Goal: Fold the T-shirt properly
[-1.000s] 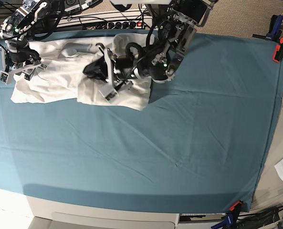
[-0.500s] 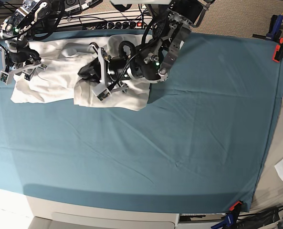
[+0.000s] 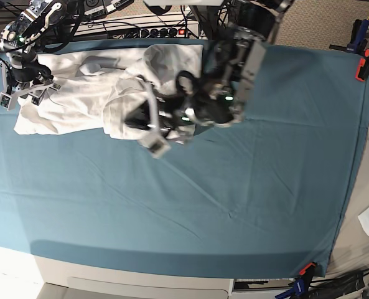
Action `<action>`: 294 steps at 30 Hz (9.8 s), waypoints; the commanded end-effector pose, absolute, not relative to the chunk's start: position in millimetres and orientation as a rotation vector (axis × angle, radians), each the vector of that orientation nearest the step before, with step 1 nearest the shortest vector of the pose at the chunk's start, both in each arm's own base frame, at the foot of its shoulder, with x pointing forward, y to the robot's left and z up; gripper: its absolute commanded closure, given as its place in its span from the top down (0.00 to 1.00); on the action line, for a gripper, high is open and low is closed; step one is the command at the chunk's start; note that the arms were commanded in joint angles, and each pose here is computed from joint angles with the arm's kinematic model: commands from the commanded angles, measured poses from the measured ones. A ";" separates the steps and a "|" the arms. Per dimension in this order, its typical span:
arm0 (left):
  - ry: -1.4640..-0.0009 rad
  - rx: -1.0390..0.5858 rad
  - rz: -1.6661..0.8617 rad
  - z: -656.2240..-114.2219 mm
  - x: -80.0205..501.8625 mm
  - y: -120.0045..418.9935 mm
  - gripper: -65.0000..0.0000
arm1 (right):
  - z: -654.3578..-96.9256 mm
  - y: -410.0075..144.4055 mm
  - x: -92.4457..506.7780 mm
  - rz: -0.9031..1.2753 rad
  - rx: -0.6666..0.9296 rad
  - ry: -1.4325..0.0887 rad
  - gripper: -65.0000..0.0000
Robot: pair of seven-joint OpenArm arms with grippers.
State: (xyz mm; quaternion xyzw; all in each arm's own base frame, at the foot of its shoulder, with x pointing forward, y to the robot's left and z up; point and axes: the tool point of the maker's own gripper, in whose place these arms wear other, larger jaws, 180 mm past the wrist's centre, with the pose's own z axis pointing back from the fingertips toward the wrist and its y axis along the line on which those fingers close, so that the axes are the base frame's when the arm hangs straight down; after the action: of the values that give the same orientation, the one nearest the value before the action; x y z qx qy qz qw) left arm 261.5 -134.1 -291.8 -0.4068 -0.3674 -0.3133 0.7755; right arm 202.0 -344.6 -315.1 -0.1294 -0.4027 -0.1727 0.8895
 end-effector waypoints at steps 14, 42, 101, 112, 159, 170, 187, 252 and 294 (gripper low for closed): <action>-0.591 -0.837 -0.474 -356.1 210.3 -96.9 0.00 | -301.4 -348.1 208.7 -0.342 -0.288 -0.892 0.38; -0.658 -1.164 -0.772 -289.0 166.6 -178.6 0.00 | -285.1 -374.2 206.8 -0.217 -0.425 -0.847 0.40; -0.641 -1.120 -0.744 -315.0 182.1 -107.2 0.11 | -353.4 -488.4 198.4 -0.752 0.550 -0.725 0.54; -0.641 -1.118 -0.745 -315.3 182.0 -107.1 0.11 | -361.7 -450.9 236.9 -0.644 0.625 -0.663 0.54; -0.721 -0.983 -0.592 -323.2 227.6 -48.0 0.11 | -278.4 -266.4 240.7 -0.075 0.712 -1.016 0.00; -0.716 -0.964 -0.599 -326.3 227.8 -43.5 0.11 | -245.4 -152.8 186.6 0.072 0.592 -1.053 0.00; -0.679 -0.894 -0.632 -339.1 225.3 -16.6 0.11 | -282.3 -71.7 229.6 0.237 0.447 -1.023 0.00; -0.859 -1.012 -0.740 -242.1 152.5 -66.1 0.00 | -264.2 -220.0 250.4 -0.119 0.075 -1.149 0.00; -0.831 -1.083 -0.675 -254.4 143.7 -138.0 0.00 | -326.3 -170.1 274.3 0.019 0.072 -0.940 0.00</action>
State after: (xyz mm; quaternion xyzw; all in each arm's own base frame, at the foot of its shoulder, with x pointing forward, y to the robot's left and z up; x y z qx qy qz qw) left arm 140.0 -134.1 -270.7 -0.4735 -0.3557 -0.3155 0.7415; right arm 269.2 -171.8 -336.4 0.0328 -0.4357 0.0072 0.8995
